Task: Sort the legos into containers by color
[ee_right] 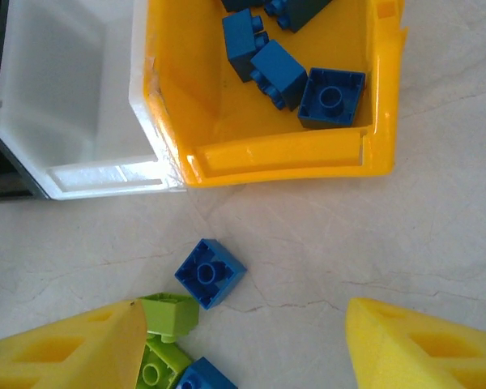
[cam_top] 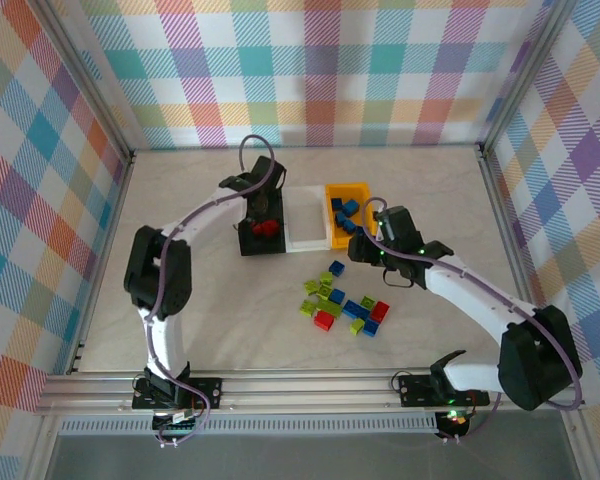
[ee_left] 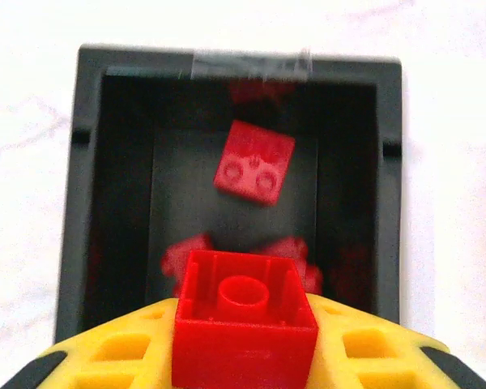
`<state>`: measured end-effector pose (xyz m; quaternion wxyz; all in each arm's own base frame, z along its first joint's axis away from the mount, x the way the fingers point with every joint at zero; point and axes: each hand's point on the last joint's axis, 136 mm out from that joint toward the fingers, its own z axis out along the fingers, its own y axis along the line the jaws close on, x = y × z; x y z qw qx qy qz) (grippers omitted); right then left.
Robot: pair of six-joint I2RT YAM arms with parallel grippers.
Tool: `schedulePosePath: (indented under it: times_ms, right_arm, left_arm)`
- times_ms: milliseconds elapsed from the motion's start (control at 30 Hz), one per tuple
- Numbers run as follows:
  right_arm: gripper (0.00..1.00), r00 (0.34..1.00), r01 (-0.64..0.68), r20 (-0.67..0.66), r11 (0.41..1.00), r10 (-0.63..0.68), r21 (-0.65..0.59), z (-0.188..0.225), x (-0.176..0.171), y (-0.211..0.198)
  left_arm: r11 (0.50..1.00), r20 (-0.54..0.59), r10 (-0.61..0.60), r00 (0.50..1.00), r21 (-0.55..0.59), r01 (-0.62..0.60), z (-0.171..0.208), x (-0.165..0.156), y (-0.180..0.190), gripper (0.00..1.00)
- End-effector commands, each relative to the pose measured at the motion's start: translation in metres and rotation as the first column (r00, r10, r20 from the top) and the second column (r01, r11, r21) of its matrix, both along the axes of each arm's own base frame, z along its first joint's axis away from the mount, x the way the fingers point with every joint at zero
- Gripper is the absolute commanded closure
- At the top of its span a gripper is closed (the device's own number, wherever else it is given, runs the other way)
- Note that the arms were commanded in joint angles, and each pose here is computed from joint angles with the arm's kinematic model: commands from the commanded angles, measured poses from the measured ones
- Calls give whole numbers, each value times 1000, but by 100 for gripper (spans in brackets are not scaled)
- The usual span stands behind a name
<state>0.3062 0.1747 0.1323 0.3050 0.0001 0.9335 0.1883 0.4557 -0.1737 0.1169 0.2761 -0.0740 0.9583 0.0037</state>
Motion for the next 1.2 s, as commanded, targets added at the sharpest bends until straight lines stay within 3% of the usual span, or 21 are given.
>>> schedulePosePath:
  times_ms: [0, 67, 233, 367, 533, 633, 767, 1000, 1167]
  right_arm:
    - [34, 999, -22, -24, 1000, 23, 11, -2, -16, 1]
    - [33, 999, -30, -30, 999, 31, 17, -3, -22, 1]
    - [28, 993, -92, -74, 995, 95, 42, -13, -39, 6]
    - [27, 979, -166, -107, 983, 174, 84, -17, -52, 19]
    - [29, 930, -322, -168, 945, 327, 58, -22, -81, 44]
    - [31, 873, -443, -218, 896, 436, 16, -32, -108, 64]
    - [34, 814, -547, -258, 836, 520, -44, -48, -131, 82]
    - [33, 791, -605, -245, 777, 560, -176, -63, -128, 99]
    - [35, 776, -629, -275, 727, 568, -275, -75, -127, 102]
  left_arm:
    - [999, -3, 33, 999, 37, -33, 6, 15, 16, 66]
    - [999, -10, 40, 999, 29, -40, 4, 22, 18, 63]
    - [999, -1, 7, 1000, -34, -7, 13, 29, 3, 22]
    - [994, 63, -27, 998, -108, 34, 47, 25, -15, 14]
    - [964, 163, -67, 984, -243, 106, 99, -10, -37, 0]
    - [941, 189, -88, 978, -307, 144, 109, -44, -44, 0]
    - [940, 162, -97, 982, -309, 144, 94, -94, -33, 0]
    - [975, 6, 4, 1000, -222, -2, 40, -169, 28, 0]
    - [978, 4, 81, 997, -195, -78, 26, -208, 64, 0]
